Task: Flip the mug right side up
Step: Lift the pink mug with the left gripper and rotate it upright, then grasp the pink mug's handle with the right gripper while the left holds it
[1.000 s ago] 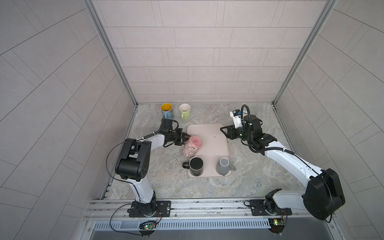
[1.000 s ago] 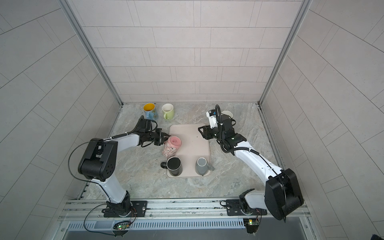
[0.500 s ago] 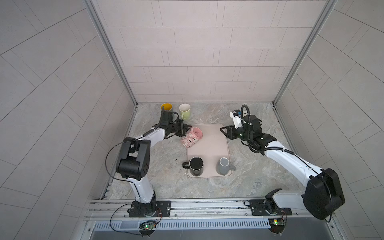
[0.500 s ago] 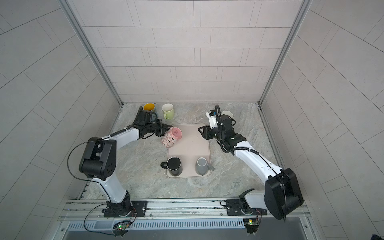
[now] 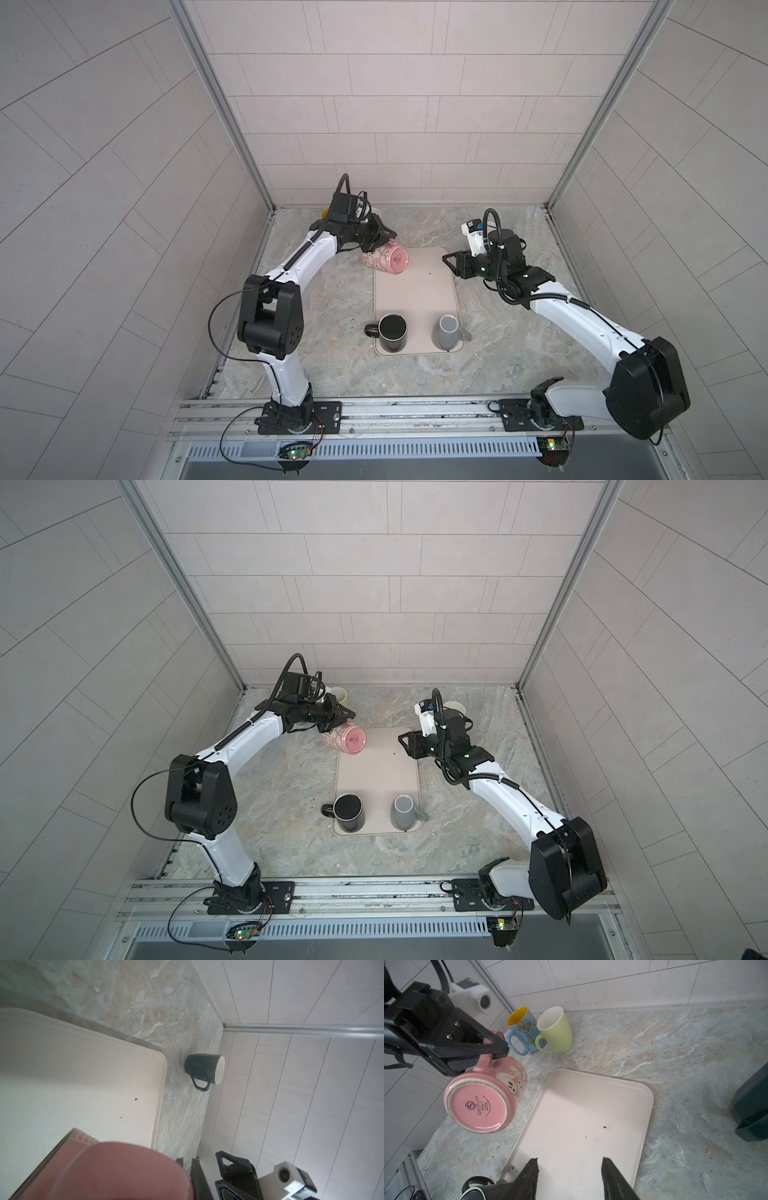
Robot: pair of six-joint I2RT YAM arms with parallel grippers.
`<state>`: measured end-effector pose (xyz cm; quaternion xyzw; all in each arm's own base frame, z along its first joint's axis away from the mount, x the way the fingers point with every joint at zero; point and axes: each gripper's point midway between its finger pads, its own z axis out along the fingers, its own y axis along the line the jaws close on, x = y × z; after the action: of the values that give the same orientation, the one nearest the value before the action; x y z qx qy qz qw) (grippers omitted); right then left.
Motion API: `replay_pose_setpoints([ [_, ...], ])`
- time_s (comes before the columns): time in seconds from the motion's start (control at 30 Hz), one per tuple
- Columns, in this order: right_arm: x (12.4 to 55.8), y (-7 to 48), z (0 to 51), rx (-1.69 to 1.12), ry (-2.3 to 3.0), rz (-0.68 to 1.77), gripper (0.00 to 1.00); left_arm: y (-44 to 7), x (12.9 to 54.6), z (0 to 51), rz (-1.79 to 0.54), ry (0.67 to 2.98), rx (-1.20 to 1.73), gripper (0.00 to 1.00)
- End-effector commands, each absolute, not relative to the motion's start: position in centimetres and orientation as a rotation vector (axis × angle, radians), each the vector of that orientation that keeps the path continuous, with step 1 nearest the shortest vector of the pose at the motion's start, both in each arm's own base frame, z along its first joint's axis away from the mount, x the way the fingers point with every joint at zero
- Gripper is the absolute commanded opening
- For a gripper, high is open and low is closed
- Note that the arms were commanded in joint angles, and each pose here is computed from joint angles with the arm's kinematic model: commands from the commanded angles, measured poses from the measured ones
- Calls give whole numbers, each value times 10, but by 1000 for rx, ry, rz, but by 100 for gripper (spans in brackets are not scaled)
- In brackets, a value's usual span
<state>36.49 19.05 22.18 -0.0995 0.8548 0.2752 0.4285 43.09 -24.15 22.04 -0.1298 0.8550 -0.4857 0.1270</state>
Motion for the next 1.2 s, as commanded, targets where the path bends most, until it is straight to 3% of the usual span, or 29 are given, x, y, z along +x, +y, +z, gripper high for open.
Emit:
replay_pose_setpoints([
  [0.0, 366, 186, 248, -248, 2082, 669, 51, -263, 412, 268, -1374, 2372, 66, 0],
  [0.3, 367, 183, 279, -220, 2031, 663, 51, -277, 391, 277, -1098, 2229, 461, 0],
  [0.43, 369, 184, 290, -204, 2022, 680, 52, -285, 385, 294, -966, 2039, 604, 0],
  [0.8, 370, 203, 318, -216, 1965, 787, 54, -306, 365, 321, -929, 1682, 799, 0],
  [1.17, 366, 235, 321, -291, 1969, 851, 57, -321, 339, 327, -907, 1496, 954, 0],
])
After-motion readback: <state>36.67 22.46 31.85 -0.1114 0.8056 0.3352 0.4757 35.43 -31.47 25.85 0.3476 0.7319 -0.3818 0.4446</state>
